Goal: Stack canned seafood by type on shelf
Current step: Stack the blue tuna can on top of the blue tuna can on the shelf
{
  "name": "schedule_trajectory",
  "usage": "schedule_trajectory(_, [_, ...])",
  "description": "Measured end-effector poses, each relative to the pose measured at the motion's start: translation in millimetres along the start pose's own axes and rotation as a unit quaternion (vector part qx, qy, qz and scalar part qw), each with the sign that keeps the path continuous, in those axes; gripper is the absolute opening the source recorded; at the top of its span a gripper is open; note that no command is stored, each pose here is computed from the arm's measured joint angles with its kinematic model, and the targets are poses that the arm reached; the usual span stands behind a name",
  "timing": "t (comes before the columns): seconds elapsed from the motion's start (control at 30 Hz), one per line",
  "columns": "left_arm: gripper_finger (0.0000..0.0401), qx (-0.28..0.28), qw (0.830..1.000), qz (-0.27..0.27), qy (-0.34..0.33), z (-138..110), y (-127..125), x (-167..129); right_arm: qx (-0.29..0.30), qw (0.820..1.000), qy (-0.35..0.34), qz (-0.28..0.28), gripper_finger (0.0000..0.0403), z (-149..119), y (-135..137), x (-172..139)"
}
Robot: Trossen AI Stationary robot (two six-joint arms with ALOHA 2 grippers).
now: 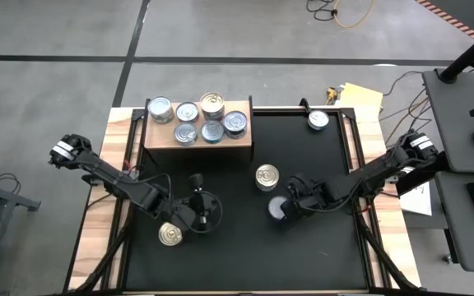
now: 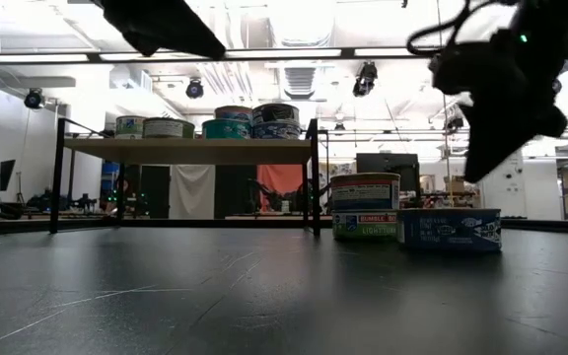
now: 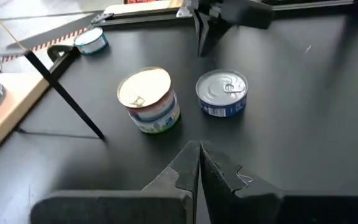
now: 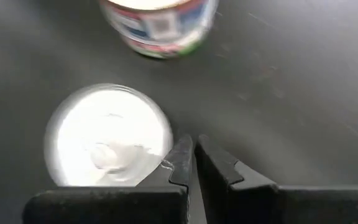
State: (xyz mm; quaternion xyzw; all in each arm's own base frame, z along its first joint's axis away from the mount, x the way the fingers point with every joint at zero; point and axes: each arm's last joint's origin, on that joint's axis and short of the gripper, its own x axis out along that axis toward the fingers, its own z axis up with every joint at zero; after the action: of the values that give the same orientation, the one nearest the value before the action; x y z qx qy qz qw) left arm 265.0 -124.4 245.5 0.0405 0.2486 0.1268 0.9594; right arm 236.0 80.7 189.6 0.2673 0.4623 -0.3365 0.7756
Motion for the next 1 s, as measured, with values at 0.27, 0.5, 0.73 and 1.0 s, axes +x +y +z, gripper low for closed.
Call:
schedule_trajectory(0.27, [0.0, -0.032, 0.999, -0.015, -0.029, -18.1, -3.5, 3.9, 0.023, 0.999, 0.011, -0.025, 0.0013, -22.0, -13.8, 13.2])
schedule_trajectory(0.5, [0.0, -0.071, 0.994, -0.031, -0.081, -39.6, -0.7, 8.7, 0.025, 1.0, -0.007, 0.002, 0.0013, -30.4, -2.3, 26.6])
schedule_trajectory(0.73, [0.0, -0.117, 0.987, -0.041, -0.099, -58.3, 3.8, 9.8, 0.001, 0.999, -0.018, 0.035, 0.0013, -34.1, 13.7, 45.1])
schedule_trajectory(1.0, [0.0, -0.132, 0.985, -0.054, -0.099, -61.3, 3.8, 9.6, -0.031, 0.995, -0.039, 0.087, 0.0013, -33.7, 30.1, 58.3])
